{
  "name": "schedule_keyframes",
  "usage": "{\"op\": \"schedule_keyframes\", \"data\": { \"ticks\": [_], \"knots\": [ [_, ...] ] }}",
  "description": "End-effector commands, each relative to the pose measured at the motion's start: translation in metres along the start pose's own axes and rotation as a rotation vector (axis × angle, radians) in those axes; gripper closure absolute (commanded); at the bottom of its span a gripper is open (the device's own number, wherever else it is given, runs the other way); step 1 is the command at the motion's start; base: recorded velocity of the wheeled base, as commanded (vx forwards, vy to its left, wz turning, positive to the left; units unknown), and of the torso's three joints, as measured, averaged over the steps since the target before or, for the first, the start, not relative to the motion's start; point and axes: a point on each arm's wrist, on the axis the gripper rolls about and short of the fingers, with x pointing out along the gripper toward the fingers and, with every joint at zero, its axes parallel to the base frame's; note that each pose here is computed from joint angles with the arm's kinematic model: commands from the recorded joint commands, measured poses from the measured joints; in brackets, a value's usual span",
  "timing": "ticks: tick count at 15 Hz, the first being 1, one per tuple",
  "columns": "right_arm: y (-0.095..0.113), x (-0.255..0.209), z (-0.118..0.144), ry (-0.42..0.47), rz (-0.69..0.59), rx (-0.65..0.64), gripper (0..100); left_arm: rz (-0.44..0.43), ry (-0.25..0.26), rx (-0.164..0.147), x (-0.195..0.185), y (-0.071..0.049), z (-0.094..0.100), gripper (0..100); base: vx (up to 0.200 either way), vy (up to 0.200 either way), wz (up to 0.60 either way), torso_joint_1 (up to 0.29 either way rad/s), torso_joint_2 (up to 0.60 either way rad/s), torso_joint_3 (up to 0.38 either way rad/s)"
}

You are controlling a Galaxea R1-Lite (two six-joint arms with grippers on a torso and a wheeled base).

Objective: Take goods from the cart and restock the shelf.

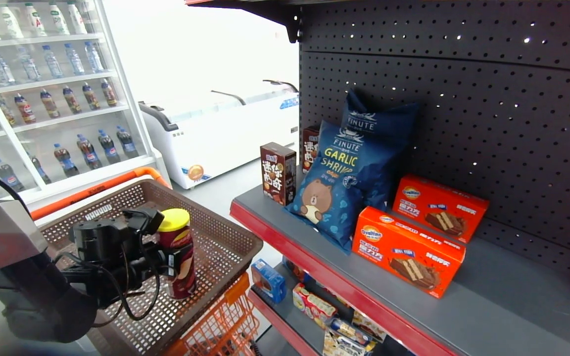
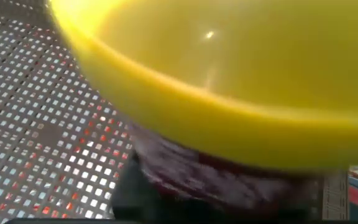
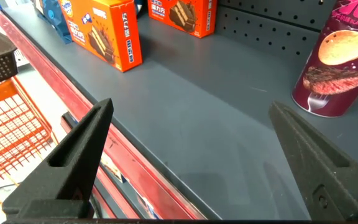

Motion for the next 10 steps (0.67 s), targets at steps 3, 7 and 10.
{"op": "schedule_keyframes", "data": {
  "ticks": [3,7,10],
  "knots": [
    [0.0,0.0,0.0,0.0,0.0,0.0,0,0.01,-0.112,0.041,-0.033,-0.017,0.036,100,0.0,0.0,0.0,0.0,0.0,0.0],
    [0.0,0.0,0.0,0.0,0.0,0.0,0,0.004,-0.155,0.045,-0.1,-0.031,0.075,100,0.0,0.0,0.0,0.0,0.0,0.0],
    [0.0,0.0,0.0,0.0,0.0,0.0,0,0.01,-0.118,0.03,-0.164,-0.04,0.086,100,0.0,0.0,0.0,0.0,0.0,0.0]
  ]
}}
